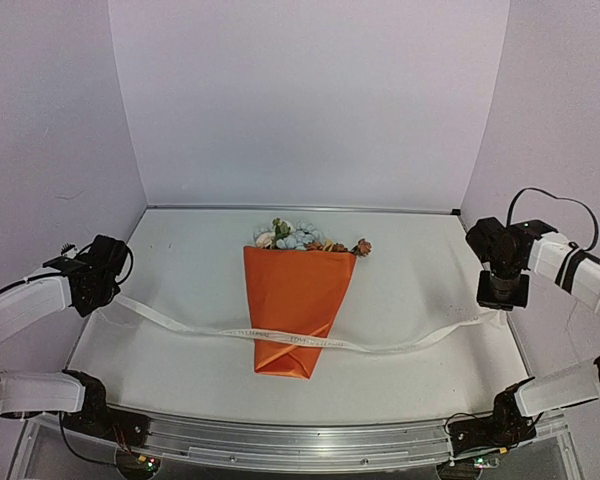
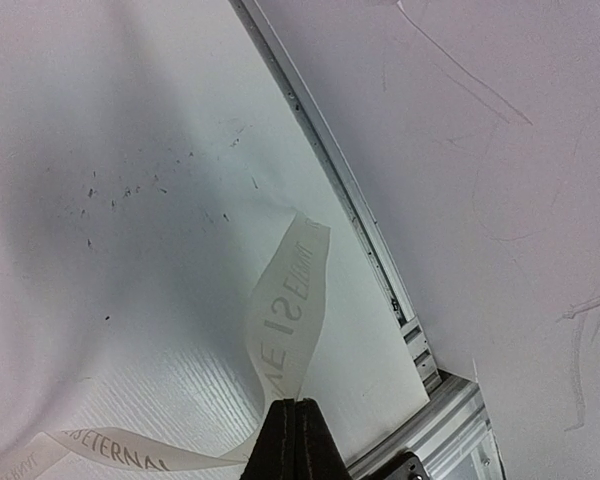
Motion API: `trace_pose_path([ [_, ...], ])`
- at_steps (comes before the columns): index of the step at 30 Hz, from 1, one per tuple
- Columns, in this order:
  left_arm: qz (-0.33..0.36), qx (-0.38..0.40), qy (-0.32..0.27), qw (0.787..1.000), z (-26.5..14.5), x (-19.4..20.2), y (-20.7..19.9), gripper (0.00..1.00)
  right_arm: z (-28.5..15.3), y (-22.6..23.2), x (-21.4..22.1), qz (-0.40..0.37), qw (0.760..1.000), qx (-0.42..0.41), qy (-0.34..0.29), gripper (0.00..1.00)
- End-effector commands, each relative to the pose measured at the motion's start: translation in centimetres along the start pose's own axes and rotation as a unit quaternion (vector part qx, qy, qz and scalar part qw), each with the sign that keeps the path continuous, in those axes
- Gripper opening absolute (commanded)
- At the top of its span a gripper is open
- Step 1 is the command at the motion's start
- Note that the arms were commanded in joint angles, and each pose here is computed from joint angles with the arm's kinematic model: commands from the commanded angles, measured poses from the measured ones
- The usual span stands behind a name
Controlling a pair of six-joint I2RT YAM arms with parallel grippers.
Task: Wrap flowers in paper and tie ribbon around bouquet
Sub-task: Straighten the ribbon at the center of the board.
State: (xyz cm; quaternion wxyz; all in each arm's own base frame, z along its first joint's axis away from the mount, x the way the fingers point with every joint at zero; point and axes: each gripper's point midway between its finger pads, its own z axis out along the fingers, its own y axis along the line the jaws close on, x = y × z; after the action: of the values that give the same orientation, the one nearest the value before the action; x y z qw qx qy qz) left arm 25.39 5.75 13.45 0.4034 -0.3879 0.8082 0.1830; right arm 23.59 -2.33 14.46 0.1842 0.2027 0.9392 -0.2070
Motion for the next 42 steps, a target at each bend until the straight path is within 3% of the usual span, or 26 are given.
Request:
trace_pose_path([
  [1, -0.015, -0.002, -0.016, 1.000, 0.9, -2.5, 0.2, 0.22, -0.1, -0.8, 0.2, 0.009, 1.000, 0.002, -0.001, 0.00],
  [7, -0.018, -0.013, -0.033, 0.999, 1.6, -5.5, 0.8, 0.35, 0.0, -1.0, 0.1, 0.015, 1.000, 0.001, 0.003, 0.00],
  [16, -0.026, -0.015, -0.023, 0.999, 2.4, -5.8, 1.1, 0.62, 0.3, -1.2, 0.5, 0.017, 1.000, 0.002, 0.010, 0.00],
  [19, -0.008, 0.036, -0.010, 0.999, 2.0, -6.4, -1.1, 0.69, 0.4, -1.4, 0.7, 0.019, 1.000, 0.005, 0.012, 0.00],
  [23, 0.016, 0.144, 0.054, 0.988, 1.3, -5.2, -5.7, 0.80, 0.7, -1.8, 0.9, 0.025, 0.999, 0.010, 0.018, 0.06],
  [25, 0.017, 0.195, 0.091, 0.977, 0.8, -4.0, -7.8, 0.82, 0.8, -2.1, 0.9, 0.028, 0.999, 0.013, 0.021, 0.14],
  [30, 0.051, 0.323, 0.166, 0.930, -2.7, 0.2, -13.6, 0.82, 0.1, -2.4, 0.8, 0.036, 0.999, 0.007, 0.021, 0.53],
  [37, 0.073, 0.433, 0.231, 0.868, -7.6, 5.0, -18.9, 0.79, -1.9, 1.5, 1.6, 0.041, 0.990, -0.120, 0.060, 0.89],
  [42, 0.099, 0.469, 0.261, 0.838, -9.5, 7.8, -21.3, 0.77, -3.1, 6.7, 2.3, 0.016, 0.974, -0.214, 0.071, 0.92],
])
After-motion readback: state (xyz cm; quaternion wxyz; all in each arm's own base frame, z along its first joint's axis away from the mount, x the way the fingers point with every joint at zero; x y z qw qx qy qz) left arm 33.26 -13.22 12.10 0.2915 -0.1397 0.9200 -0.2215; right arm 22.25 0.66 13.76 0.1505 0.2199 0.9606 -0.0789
